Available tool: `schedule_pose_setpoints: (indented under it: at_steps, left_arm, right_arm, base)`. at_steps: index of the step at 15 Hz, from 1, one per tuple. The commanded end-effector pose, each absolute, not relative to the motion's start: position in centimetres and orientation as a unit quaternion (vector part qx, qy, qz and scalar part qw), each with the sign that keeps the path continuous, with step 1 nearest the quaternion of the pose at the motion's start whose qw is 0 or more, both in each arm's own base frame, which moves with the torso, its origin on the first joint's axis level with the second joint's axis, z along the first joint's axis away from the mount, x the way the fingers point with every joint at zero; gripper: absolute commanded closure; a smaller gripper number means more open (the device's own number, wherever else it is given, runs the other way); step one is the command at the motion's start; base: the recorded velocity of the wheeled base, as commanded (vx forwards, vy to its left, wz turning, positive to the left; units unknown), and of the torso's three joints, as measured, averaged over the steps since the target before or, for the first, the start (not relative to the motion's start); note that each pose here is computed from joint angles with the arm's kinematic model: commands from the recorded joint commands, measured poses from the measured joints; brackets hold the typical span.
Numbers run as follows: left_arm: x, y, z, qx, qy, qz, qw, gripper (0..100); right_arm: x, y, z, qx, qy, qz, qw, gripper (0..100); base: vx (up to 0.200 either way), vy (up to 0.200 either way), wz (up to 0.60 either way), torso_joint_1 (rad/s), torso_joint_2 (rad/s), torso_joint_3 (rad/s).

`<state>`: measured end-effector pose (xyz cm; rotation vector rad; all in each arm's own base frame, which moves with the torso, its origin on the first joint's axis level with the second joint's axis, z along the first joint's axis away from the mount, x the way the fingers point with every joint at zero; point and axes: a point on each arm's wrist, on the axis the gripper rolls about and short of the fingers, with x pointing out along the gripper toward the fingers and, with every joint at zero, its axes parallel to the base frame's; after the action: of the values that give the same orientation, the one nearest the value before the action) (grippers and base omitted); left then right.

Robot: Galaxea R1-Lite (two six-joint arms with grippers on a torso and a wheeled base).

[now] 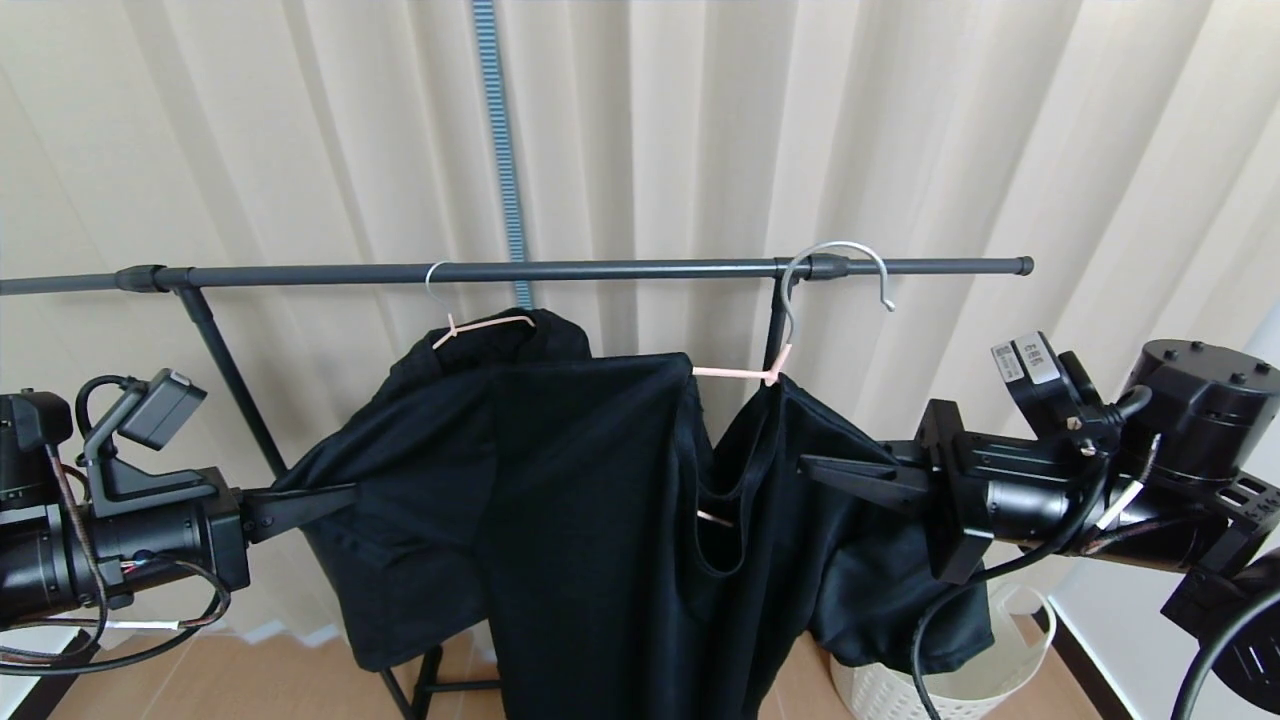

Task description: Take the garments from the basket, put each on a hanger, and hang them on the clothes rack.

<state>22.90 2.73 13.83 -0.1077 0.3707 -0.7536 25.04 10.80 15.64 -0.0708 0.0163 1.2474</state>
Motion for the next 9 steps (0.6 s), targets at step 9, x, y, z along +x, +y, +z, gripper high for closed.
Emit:
schedule_pose_setpoints:
  at_steps: [9]
  left_arm:
    - [23.0, 3.0, 13.4, -0.056, 0.185, -0.361, 0.912, 100]
  right_arm:
    - [25.4, 9.3, 16.5, -0.036, -0.007, 0.577, 0.816, 100]
  base:
    - [0.000, 0.000, 0.00, 0.000, 0.00, 0.000]
